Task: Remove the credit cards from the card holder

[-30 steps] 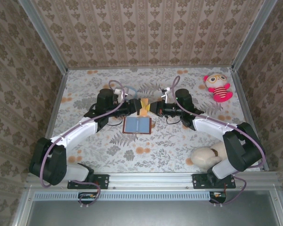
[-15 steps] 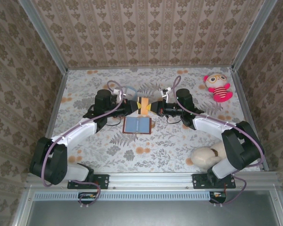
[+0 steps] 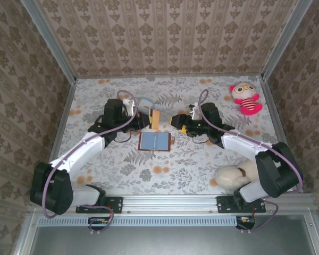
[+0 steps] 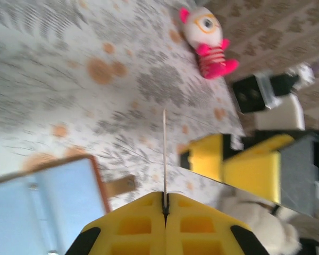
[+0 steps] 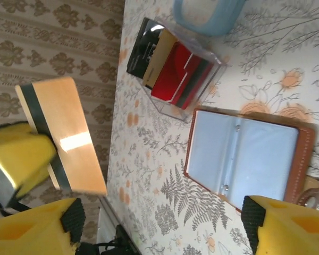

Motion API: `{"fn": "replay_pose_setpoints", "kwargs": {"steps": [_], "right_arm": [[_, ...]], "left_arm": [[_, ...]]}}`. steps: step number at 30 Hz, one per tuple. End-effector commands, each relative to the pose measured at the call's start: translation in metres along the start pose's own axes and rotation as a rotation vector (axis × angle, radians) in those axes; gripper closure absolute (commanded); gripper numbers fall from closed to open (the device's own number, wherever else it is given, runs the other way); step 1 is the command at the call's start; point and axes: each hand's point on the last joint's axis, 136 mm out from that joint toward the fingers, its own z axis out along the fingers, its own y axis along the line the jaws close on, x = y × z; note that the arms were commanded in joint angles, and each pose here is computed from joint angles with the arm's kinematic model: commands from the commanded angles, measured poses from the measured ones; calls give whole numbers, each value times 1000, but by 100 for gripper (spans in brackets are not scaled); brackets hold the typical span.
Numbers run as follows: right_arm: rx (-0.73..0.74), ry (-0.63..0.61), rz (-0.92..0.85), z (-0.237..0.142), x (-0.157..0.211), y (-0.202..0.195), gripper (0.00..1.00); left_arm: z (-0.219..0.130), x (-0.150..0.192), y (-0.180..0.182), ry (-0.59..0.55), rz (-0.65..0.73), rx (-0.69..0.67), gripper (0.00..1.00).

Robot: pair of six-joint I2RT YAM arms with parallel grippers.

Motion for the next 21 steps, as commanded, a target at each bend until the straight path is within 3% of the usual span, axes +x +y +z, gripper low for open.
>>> {"fn": "replay_pose_setpoints", "kwargs": {"steps": [1, 5, 12, 16, 21], "right_arm": [[100, -43, -29, -12, -3, -15, 12], [120, -68, -40, -20, -5, -15, 0], [137, -91, -50, -26, -5, -18, 0], [143, -86, -41, -25, -4, -20, 0], [143, -84, -39, -26, -6, -19, 0]], "left_arm": [[-20, -13, 32, -19, 171, -245, 100], [-32, -28, 50, -25, 296, -397, 100], [-39, -39, 93, 75, 517, -605, 100], [-23, -30, 118, 175, 544, -559, 100], [-15, -36, 139, 192, 527, -554, 100]]}}
